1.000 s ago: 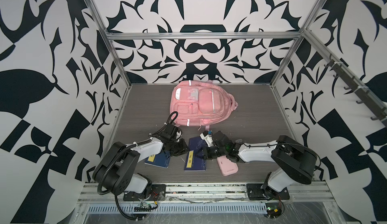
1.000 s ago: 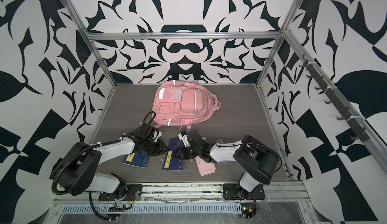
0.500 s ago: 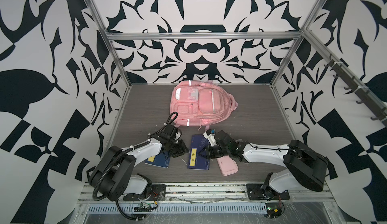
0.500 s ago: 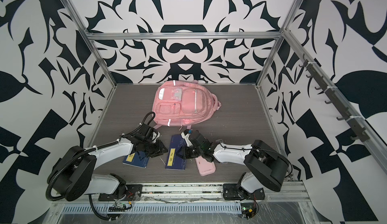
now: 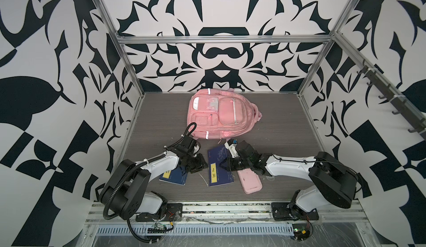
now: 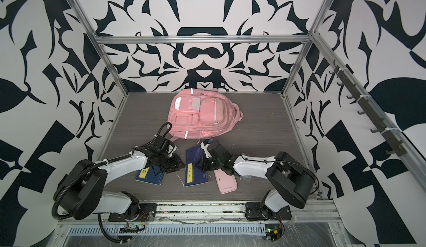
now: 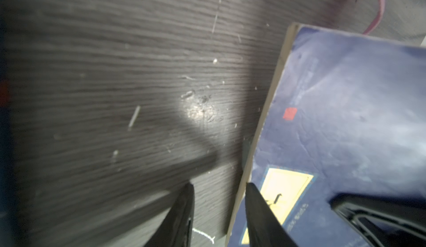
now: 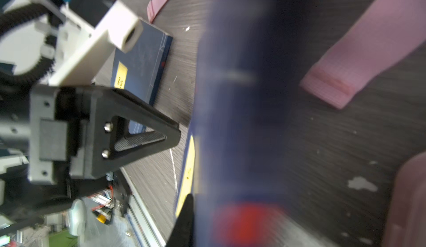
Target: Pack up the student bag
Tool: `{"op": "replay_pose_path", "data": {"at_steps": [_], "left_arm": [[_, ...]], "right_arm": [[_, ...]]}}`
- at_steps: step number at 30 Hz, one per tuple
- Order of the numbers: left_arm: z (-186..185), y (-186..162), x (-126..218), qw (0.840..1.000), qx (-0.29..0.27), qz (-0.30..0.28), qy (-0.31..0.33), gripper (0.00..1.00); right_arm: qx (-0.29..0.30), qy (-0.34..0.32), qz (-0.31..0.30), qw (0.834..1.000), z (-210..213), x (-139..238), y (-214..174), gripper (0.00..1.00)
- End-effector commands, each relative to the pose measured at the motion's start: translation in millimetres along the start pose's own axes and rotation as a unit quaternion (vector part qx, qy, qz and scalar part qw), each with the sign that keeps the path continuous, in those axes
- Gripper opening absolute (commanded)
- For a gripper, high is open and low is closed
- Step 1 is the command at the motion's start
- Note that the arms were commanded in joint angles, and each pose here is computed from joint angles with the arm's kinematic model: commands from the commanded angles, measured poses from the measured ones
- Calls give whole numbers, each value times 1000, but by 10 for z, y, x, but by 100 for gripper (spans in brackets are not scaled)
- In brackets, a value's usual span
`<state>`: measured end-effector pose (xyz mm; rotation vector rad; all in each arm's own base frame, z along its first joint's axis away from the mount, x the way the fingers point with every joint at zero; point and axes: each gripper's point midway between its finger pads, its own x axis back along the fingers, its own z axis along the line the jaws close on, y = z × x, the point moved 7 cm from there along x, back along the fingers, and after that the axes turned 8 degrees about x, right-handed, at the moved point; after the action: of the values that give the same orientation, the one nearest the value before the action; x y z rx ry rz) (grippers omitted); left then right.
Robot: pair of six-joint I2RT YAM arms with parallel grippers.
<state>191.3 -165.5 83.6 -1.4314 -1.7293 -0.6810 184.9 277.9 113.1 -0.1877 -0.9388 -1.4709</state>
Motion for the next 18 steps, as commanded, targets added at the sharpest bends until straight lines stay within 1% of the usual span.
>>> {"op": "replay_pose_path", "data": {"at_steps": [1,3,7,10,12,15,18], "left_arm": [[51,-35,48,1000,0,2,31,40],[-33,-4,154,999,-20,-15,28,40],[-270,109,442,995,-67,-62,32,40],[-517,255,658,989,-100,-103,30,41],[-702,377,760,984,-122,-123,31,43],[-972,571,821,978,-150,-139,34,47],[-1284,778,796,973,-175,-145,43,55]], "right_arm": [[14,17,-34,999,144,73,200,8],[16,19,-39,999,165,150,225,1],[29,16,-59,998,201,425,357,0],[36,9,-87,996,177,771,532,0],[32,-5,-117,993,78,1076,701,0],[29,-43,-156,986,-71,1491,908,0],[22,-79,-198,977,-220,1825,1071,0]]}}
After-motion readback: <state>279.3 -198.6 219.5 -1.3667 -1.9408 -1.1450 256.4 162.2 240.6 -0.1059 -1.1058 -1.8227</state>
